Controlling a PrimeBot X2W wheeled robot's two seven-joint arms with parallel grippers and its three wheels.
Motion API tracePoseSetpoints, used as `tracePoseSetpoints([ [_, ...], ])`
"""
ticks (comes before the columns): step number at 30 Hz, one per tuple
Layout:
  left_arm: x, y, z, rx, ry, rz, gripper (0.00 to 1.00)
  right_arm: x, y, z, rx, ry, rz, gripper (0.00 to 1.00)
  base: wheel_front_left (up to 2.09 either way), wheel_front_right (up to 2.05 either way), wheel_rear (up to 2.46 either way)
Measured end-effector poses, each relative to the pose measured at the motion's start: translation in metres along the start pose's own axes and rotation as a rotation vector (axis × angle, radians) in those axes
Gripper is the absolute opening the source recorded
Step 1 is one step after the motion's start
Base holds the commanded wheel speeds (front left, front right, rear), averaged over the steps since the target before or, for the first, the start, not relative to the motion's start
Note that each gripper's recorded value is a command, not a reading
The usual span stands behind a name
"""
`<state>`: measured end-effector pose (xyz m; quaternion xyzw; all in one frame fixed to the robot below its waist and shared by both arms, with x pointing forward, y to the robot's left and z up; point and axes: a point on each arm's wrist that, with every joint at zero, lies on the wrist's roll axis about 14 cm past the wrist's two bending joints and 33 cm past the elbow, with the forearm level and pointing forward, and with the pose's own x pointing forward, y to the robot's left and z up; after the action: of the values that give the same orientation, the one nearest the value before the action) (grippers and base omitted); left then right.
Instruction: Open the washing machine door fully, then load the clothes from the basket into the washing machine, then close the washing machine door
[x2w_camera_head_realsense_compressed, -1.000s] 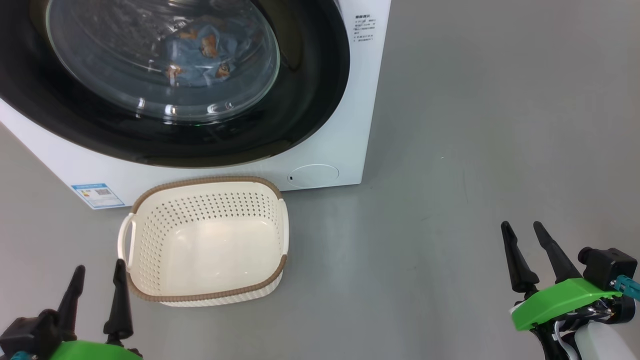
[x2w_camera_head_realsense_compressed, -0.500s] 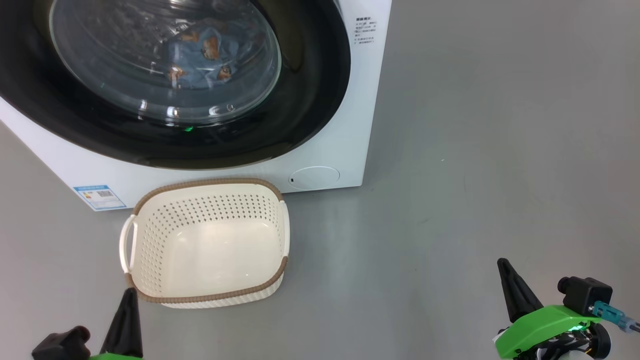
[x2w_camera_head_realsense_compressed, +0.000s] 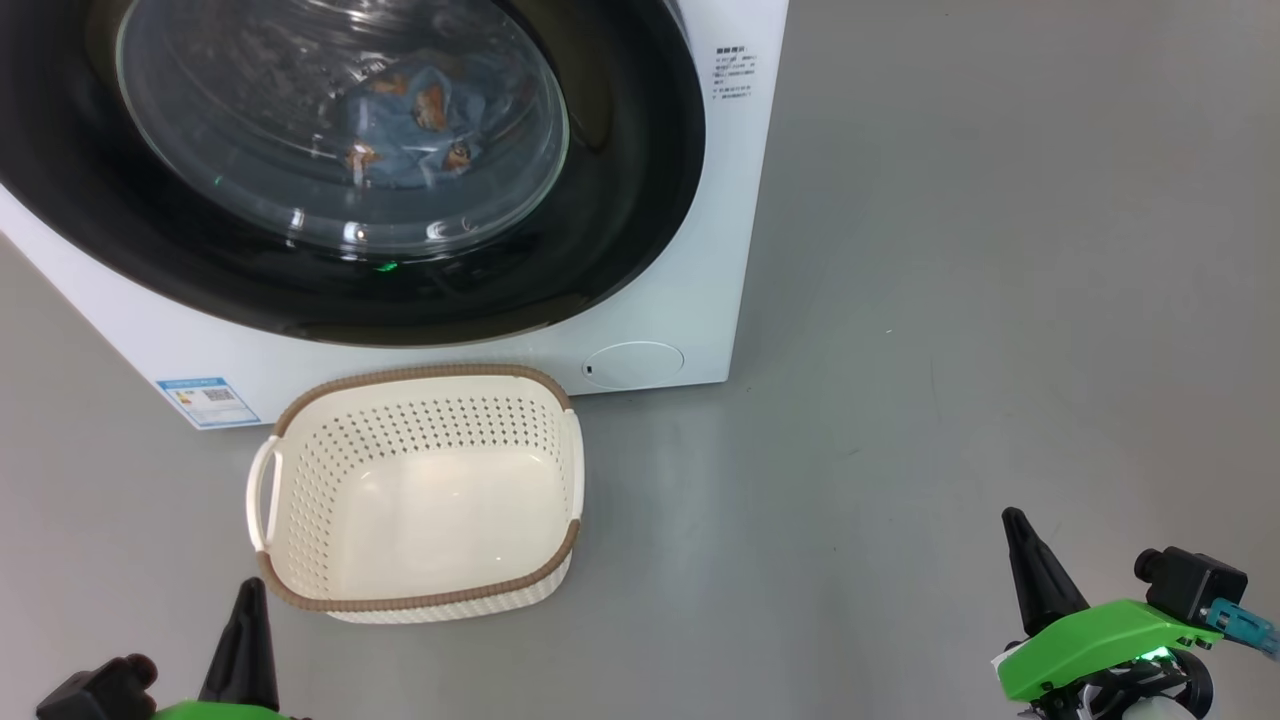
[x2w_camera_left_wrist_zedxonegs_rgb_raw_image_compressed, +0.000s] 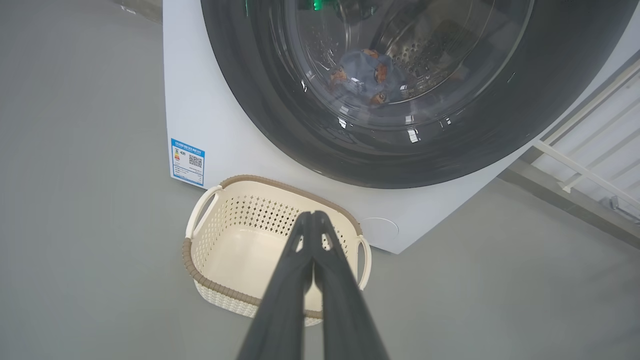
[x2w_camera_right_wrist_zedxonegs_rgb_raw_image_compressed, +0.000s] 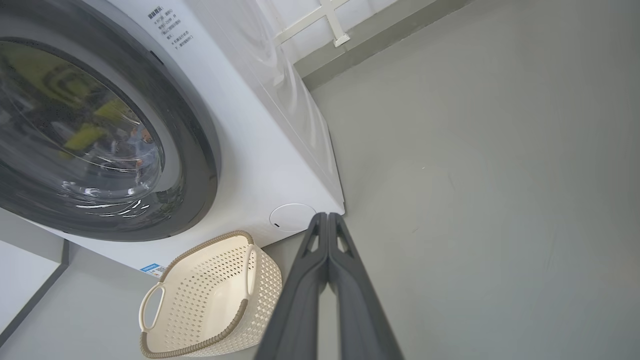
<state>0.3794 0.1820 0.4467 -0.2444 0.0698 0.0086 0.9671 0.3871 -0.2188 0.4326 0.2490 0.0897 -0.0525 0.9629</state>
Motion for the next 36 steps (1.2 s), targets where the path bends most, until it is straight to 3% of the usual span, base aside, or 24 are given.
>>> tracePoseSetpoints([
  [36, -0.003, 0.001, 0.016, -0.369, -0.018, 0.051, 0.00, -0.002, 0.009, 0.017, 0.371, -0.028, 0.000, 0.00, 0.00, 0.00, 0.00],
])
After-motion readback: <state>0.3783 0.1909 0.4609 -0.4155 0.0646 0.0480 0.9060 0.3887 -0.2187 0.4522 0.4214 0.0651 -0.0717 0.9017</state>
